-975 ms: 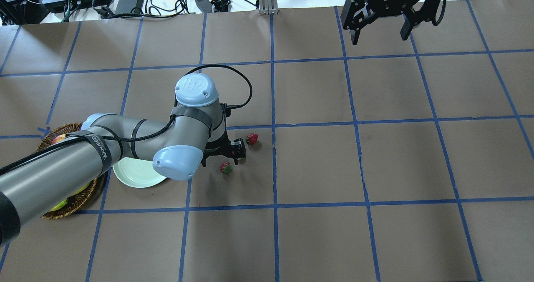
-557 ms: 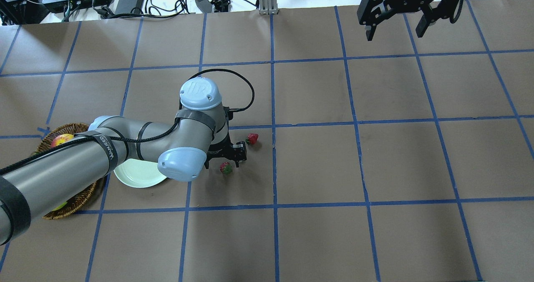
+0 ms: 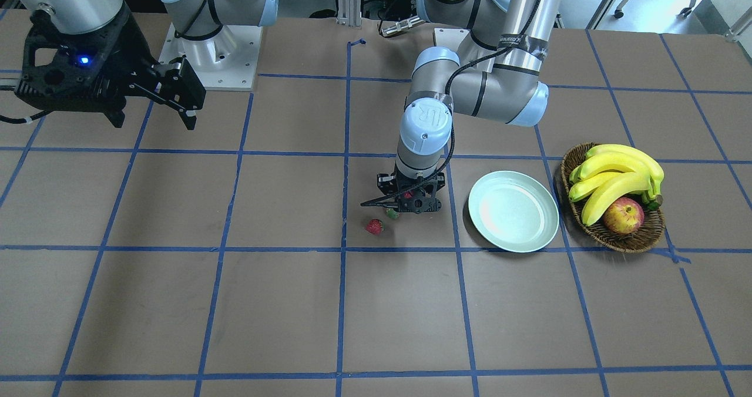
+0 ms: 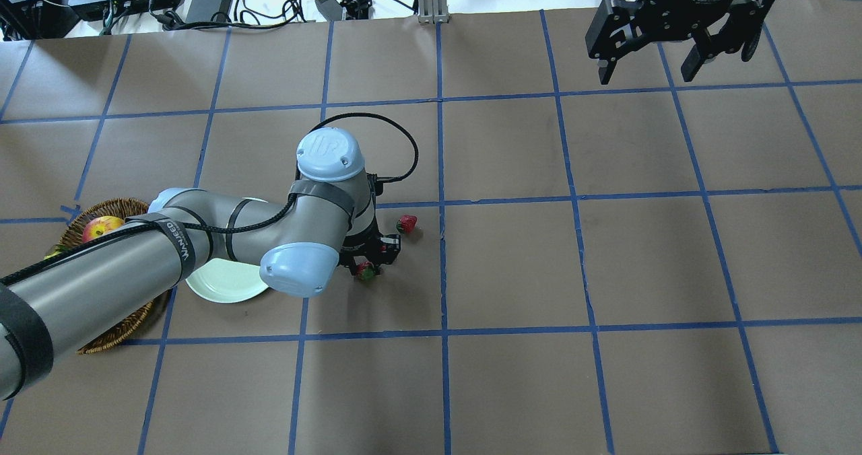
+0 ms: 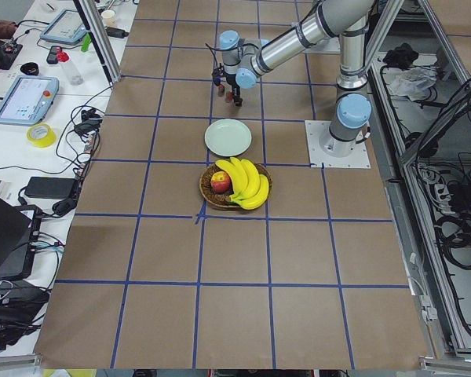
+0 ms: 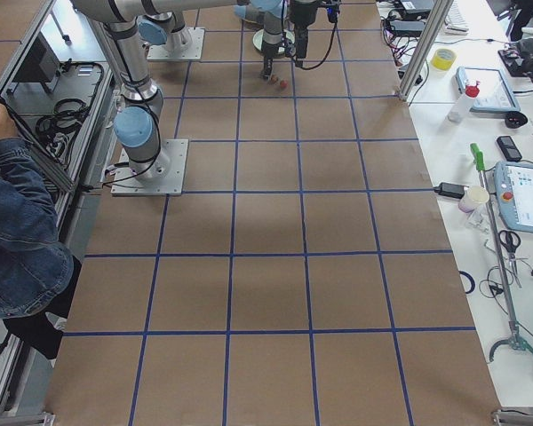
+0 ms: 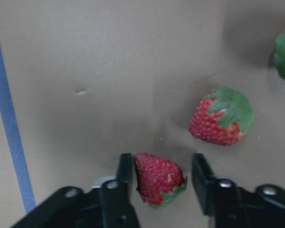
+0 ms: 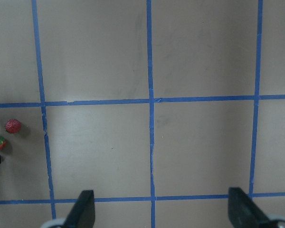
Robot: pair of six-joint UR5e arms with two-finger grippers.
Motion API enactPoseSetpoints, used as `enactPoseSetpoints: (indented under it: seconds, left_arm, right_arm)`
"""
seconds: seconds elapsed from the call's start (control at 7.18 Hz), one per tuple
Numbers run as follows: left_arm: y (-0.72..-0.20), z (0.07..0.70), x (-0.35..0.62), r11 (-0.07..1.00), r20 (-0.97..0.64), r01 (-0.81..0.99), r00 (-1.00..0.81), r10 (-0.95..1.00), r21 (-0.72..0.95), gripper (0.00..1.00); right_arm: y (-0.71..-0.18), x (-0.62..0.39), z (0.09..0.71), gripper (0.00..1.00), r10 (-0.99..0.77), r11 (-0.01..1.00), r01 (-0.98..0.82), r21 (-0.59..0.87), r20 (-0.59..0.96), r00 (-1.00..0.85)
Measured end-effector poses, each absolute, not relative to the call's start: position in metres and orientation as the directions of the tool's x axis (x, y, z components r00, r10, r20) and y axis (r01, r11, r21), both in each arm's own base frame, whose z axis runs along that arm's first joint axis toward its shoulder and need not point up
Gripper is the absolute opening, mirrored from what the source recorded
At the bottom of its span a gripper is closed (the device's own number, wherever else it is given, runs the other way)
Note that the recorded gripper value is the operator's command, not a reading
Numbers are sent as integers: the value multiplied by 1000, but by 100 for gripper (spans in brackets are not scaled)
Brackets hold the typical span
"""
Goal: Collect all strawberries into plate
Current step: 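Lift the strawberry into the plate and open the left gripper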
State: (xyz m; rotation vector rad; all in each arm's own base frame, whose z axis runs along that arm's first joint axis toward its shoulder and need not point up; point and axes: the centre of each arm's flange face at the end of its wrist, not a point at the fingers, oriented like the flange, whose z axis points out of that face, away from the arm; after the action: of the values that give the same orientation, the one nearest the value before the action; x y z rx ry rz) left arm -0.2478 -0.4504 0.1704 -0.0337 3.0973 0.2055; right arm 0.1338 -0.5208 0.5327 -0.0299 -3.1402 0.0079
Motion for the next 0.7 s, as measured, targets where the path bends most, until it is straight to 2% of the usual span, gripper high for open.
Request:
enactPoseSetpoints:
  seconds: [0.14,0.7]
  left_arm:
    - [-448,173,-251,992,-35,-18,-999,-14,127,2]
    - [-464,229,-226,1000,-14,17,-1000,17,20,1]
  right_arm:
    - [-520,134,535,100,19,1000,19,-13,-2,-1000]
    - [-524,135,542,100,18,998,19,-56,-5,-1000]
